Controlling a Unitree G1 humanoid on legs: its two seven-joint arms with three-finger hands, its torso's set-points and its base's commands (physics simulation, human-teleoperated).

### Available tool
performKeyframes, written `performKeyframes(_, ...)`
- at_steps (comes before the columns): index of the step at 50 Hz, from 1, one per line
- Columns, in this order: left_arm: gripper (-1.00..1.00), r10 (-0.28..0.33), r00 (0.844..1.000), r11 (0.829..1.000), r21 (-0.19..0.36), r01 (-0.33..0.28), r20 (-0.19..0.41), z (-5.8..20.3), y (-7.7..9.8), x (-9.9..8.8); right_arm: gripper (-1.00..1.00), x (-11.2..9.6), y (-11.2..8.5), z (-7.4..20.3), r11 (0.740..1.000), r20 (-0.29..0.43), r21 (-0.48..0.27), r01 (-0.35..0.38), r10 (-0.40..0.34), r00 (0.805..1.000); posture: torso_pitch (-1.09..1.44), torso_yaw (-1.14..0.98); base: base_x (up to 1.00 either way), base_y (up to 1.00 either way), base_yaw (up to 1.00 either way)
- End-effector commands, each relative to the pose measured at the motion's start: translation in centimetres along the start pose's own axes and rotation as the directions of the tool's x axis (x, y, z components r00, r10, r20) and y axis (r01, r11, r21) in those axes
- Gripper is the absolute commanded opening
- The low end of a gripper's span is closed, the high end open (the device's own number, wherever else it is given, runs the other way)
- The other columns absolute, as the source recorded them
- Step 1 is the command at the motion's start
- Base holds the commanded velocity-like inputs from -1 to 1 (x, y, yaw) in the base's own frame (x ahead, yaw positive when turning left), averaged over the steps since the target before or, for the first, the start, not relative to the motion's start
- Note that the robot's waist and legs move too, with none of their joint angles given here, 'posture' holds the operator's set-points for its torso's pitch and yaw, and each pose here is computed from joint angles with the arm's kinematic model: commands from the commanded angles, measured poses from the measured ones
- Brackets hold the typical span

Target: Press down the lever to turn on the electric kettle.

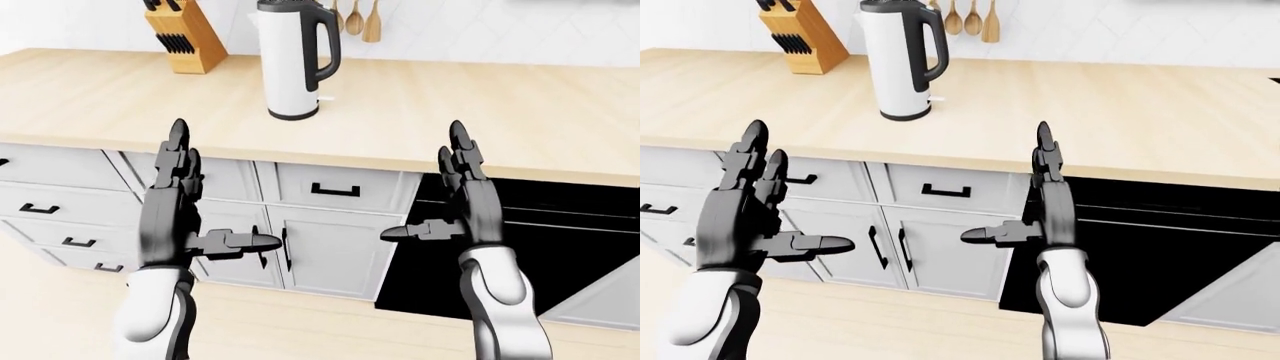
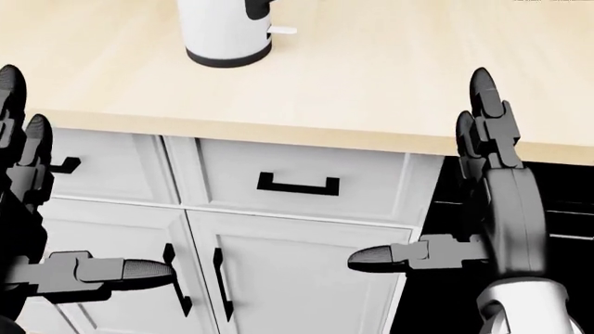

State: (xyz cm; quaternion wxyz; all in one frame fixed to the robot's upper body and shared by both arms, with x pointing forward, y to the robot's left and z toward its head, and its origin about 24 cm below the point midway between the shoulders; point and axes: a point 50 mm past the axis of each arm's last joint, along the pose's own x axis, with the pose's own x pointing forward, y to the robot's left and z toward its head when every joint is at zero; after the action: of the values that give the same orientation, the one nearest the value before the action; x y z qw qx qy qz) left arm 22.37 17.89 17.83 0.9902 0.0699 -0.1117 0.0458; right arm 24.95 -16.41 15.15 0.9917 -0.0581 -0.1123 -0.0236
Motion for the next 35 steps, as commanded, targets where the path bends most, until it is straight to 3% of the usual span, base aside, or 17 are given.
performKeyframes(1,1.00,0.022,0.996,1.000,0.015,-0.024,0.084,1.49,0.48,-0.13,1.00,0.09,0.26,1.57,1.000,0.082,0.005,-0.009,0.009,0.997,0.00,0.00,0.18,0.00,0.00)
performKeyframes(35,1.00,0.025,0.996,1.000,0.015,-0.026,0.085,1.02,0.55,-0.34,1.00,0.01,0.42,1.66,1.000,0.085,0.006,-0.015,0.015,0.996,0.00,0.00,0.20,0.00,0.00)
